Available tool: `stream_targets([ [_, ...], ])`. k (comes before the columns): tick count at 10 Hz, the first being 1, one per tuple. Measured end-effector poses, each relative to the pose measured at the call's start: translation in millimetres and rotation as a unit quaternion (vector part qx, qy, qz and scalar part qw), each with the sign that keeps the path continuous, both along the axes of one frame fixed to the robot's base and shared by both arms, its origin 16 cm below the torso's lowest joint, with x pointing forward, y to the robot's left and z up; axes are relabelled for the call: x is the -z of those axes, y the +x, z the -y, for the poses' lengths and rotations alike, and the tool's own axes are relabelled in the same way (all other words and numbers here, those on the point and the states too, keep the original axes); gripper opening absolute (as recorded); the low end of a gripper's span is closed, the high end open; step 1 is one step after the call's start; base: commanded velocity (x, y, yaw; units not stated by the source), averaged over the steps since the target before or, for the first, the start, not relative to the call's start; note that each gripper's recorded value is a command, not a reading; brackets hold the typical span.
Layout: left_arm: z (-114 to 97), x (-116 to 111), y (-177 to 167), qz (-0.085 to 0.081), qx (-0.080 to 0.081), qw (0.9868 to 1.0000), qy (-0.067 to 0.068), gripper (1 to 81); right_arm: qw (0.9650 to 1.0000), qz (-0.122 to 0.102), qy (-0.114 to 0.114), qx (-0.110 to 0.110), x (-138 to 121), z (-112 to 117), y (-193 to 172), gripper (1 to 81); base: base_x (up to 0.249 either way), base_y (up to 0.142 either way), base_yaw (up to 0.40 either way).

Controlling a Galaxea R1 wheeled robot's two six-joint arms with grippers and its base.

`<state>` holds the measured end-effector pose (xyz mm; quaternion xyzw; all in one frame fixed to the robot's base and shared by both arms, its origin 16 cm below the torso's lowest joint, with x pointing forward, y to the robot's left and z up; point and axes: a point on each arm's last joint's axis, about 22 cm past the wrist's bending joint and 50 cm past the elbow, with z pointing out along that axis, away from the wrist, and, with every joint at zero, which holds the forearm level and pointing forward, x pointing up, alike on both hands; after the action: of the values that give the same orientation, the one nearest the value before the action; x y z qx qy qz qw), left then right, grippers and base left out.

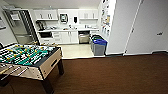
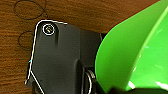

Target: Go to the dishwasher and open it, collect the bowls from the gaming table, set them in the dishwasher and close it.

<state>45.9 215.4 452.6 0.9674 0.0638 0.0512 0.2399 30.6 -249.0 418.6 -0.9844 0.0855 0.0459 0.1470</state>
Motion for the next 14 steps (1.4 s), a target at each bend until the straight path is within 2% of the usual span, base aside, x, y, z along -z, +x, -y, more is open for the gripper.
stream_targets([
  [1, -5.9, 0.2, 4.7, 0.002, 0.000, 1.0000, 0.004, 1.0, 1.0000, 0.005, 0.004, 0.000, -0.1, -6.5, 9.2, 1.0, 0.134, 0.000, 0.000],
  [3, 4.7, -1.0, 5.3, 0.004, -0.001, 1.0000, -0.004, 1.0, 1.0000, 0.006, -0.003, 0.000, 0.2, 3.3, 7.7, 1.0, 0.135, 0.000, 0.000],
  [5, -4.6, -0.1, 6.3, 0.003, 0.000, 1.0000, 0.002, 1.0, 1.0000, 0.003, 0.002, 0.000, 0.1, -3.5, 7.3, 1.0, 0.139, 0.000, 0.000],
  [6, -4.3, -0.4, 10.1, 0.007, -0.001, 1.0000, 0.002, 1.0, 1.0000, 0.005, 0.004, 0.000, -0.1, -6.0, 9.7, 1.0, 0.153, -0.071, 0.000],
  [8, -3.6, 0.4, -1.6, -0.002, 0.001, 1.0000, 0.003, 1.0, 1.0000, 0.001, 0.005, 0.000, -0.3, -6.6, 1.8, 1.0, 0.163, -0.087, 0.000],
  [9, -4.7, 0.3, 1.8, 0.000, 0.001, 1.0000, 0.003, 1.0, 1.0000, 0.002, 0.006, 0.000, -0.3, -7.9, 4.6, 1.0, 0.168, -0.094, 0.000],
  [10, -3.0, -0.4, 10.8, 0.007, 0.000, 1.0000, 0.001, 1.0, 1.0000, 0.005, 0.004, 0.000, -0.2, -5.2, 10.3, 1.0, 0.168, -0.094, 0.000],
  [12, 6.4, -0.8, 1.8, 0.002, -0.001, 1.0000, -0.005, 1.0, 1.0000, 0.005, -0.005, 0.001, 0.1, 6.2, 5.8, 1.0, 0.168, -0.094, 0.000],
  [13, 1.5, -0.7, 1.9, 0.002, 0.000, 1.0000, -0.002, 1.0, 1.0000, 0.003, -0.006, 0.001, 0.5, 5.8, 2.8, 1.0, 0.163, -0.086, 0.000],
  [14, -9.2, 0.4, 10.9, 0.006, 0.000, 1.0000, 0.006, 1.0, 1.0000, 0.005, 0.003, 0.000, 0.1, -5.0, 8.9, 1.0, 0.137, 0.000, 0.000],
])
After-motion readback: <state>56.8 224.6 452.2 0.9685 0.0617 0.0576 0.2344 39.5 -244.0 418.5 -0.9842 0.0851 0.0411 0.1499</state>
